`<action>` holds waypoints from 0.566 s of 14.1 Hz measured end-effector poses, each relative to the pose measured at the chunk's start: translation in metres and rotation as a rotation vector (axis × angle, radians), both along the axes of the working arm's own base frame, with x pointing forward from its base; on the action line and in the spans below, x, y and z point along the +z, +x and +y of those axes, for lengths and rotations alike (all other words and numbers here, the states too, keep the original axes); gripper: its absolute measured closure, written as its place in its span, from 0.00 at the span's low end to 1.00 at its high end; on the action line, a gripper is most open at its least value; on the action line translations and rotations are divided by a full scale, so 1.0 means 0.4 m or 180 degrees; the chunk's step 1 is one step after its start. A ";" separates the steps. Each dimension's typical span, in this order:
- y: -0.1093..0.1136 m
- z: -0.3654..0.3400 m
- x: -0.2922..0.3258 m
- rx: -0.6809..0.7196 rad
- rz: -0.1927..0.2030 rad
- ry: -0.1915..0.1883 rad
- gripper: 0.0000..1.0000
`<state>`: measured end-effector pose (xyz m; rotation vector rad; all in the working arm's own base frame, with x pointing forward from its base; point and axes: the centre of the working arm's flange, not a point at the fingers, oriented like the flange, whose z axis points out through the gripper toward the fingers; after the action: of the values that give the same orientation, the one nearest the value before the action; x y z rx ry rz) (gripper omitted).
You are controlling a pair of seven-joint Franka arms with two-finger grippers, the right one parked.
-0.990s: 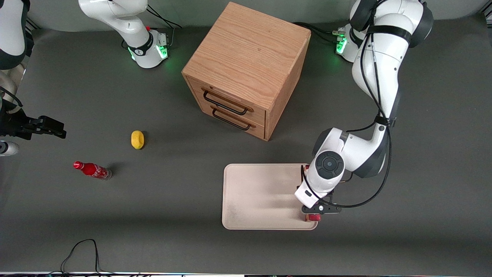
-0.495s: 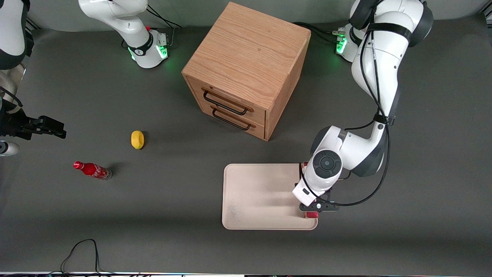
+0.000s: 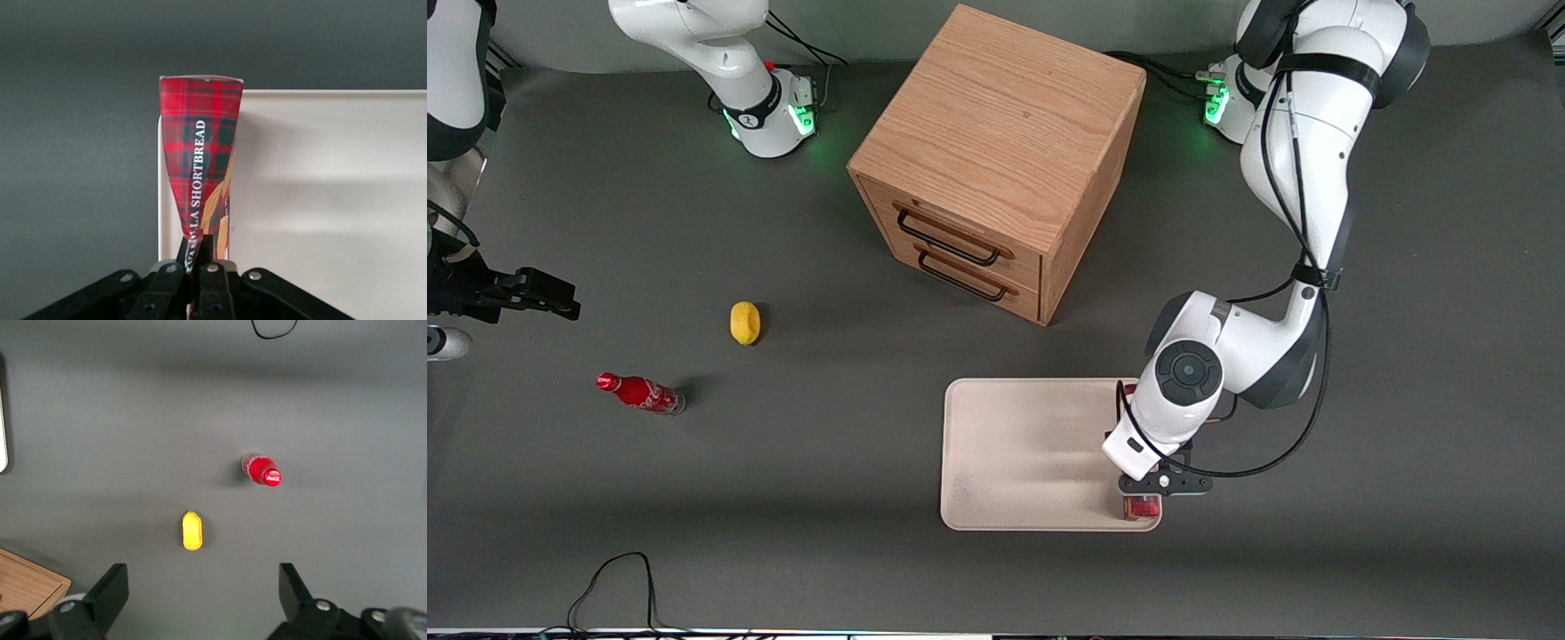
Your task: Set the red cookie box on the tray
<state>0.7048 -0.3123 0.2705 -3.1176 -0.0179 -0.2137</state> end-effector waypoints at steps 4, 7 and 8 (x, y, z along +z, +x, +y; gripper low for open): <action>0.001 0.002 0.000 0.0005 -0.0010 -0.0005 0.50; 0.018 0.032 0.052 0.0078 -0.0096 -0.0040 0.18; 0.024 0.063 0.103 0.0143 -0.0140 -0.0073 0.06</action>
<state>0.7146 -0.2871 0.3117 -3.1309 -0.0917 -0.2829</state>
